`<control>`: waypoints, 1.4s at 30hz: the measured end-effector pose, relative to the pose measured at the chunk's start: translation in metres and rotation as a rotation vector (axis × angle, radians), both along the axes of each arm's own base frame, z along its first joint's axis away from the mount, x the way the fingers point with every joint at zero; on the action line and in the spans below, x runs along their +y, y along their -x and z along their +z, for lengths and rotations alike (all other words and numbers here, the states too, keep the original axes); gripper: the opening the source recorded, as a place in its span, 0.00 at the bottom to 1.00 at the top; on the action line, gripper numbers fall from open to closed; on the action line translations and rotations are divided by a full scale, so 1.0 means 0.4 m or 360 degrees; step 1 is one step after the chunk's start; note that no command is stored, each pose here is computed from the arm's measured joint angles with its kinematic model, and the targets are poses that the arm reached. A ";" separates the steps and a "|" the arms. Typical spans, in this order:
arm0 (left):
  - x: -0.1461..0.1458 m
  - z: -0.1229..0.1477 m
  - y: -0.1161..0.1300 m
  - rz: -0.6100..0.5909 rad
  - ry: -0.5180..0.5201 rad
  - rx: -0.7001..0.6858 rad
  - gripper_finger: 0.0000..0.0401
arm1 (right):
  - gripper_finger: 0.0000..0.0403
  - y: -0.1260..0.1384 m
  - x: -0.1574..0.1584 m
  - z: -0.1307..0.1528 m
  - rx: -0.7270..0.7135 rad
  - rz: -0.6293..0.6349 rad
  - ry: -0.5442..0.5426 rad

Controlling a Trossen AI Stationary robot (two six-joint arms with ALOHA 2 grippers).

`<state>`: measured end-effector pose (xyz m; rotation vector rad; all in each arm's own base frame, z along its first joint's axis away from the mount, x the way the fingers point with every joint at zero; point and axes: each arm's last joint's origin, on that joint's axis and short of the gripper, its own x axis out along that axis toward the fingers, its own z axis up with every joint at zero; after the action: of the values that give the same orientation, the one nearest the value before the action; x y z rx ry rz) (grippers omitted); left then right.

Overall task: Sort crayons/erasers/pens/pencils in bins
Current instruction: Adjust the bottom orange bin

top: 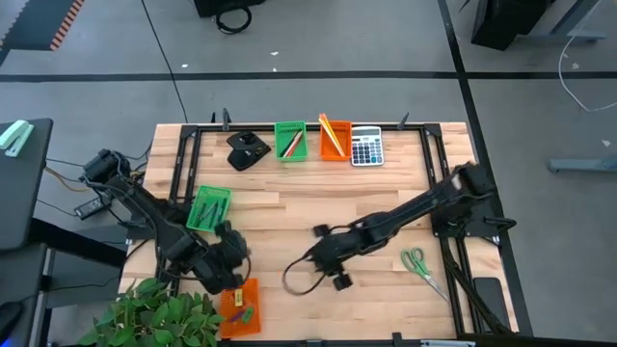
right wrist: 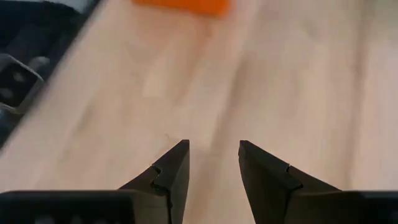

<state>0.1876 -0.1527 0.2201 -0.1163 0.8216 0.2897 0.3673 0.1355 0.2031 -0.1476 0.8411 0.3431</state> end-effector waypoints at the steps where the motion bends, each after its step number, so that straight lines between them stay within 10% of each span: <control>1: -0.004 -0.001 -0.004 -0.0057 0.0099 0.0059 0.12 | 0.36 0.026 -0.010 -0.006 0.0004 -0.0057 0.0003; 17: -0.028 -0.028 -0.022 -0.0552 0.0599 0.0539 0.15 | 0.36 0.338 -0.121 -0.052 -0.0351 -0.0618 -0.0108; 31: -0.011 -0.085 -0.063 -0.0432 0.0661 0.0724 0.59 | 0.36 0.362 -0.133 -0.061 -0.0367 -0.0625 -0.0049; 42: -0.026 -0.119 -0.099 -0.0412 0.0728 0.0686 0.54 | 0.36 0.364 -0.135 -0.063 -0.0363 -0.0616 0.0001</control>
<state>0.2271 -0.1629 0.1724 -0.3811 1.3100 -0.1300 0.2218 0.0816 0.1778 -0.0215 0.6265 -0.0380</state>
